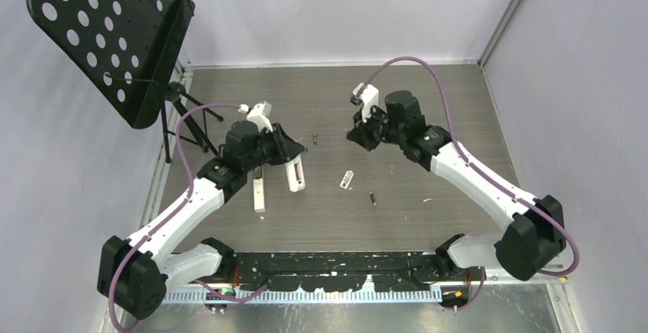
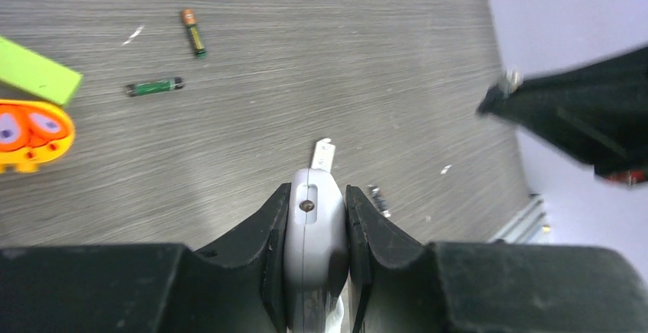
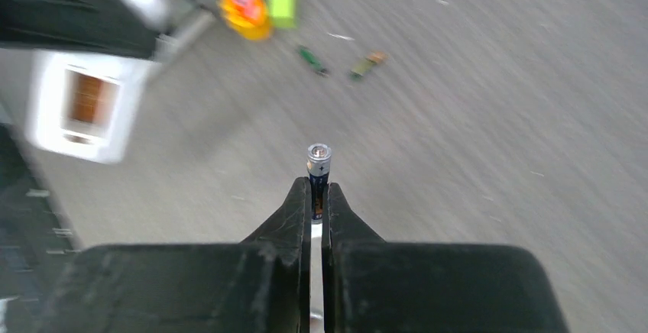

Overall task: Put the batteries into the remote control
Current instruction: Load the battery into the remote control.

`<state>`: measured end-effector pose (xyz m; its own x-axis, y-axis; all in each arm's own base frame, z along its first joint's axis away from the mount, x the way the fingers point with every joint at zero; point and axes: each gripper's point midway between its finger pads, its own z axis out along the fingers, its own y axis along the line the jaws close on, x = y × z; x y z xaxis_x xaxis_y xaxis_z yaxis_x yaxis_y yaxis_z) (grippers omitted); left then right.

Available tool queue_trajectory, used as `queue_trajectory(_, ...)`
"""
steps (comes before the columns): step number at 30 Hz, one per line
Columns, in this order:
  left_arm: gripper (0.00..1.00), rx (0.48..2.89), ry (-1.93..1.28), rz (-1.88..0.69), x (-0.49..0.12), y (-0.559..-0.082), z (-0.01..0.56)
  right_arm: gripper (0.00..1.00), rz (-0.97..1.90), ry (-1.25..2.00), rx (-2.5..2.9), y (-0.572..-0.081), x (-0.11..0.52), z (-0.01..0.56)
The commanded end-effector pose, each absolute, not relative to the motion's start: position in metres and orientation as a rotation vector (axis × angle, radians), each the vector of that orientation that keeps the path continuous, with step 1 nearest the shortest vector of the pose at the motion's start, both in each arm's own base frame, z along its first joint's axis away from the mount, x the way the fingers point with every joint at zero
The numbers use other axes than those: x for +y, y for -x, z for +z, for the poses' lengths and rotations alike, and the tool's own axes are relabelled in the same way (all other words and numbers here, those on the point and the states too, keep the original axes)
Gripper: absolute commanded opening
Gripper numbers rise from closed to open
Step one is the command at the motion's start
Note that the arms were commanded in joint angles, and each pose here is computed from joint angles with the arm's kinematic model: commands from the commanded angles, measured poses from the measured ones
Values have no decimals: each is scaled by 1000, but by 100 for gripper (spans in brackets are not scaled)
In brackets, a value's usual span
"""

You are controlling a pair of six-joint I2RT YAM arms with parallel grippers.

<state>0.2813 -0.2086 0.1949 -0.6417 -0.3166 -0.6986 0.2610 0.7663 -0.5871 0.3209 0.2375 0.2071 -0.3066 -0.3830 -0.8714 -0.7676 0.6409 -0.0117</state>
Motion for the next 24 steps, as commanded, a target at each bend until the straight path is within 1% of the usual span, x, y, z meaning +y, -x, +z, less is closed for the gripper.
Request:
queue_trajectory(1,0,1916,-4,-1125,-238,-293,256,0,899,606,1968,-290,284,247)
queue_trajectory(5,0,1809,-67,-1236,-252,-294,266,0,963,543,1943,-256,308,244)
queue_trajectory(9,0,1711,-129,-1309,-259,-289,270,0,971,301,1909,-258,311,252)
queue_trajectory(12,0,1703,-123,-1311,-259,-290,268,0,986,246,1867,-254,319,257)
queue_trajectory(18,0,1706,-109,-1310,-257,-289,265,0,980,247,1786,-247,333,275)
queue_trajectory(24,0,1722,-66,-1308,-254,-289,267,1,908,313,1792,-243,345,268)
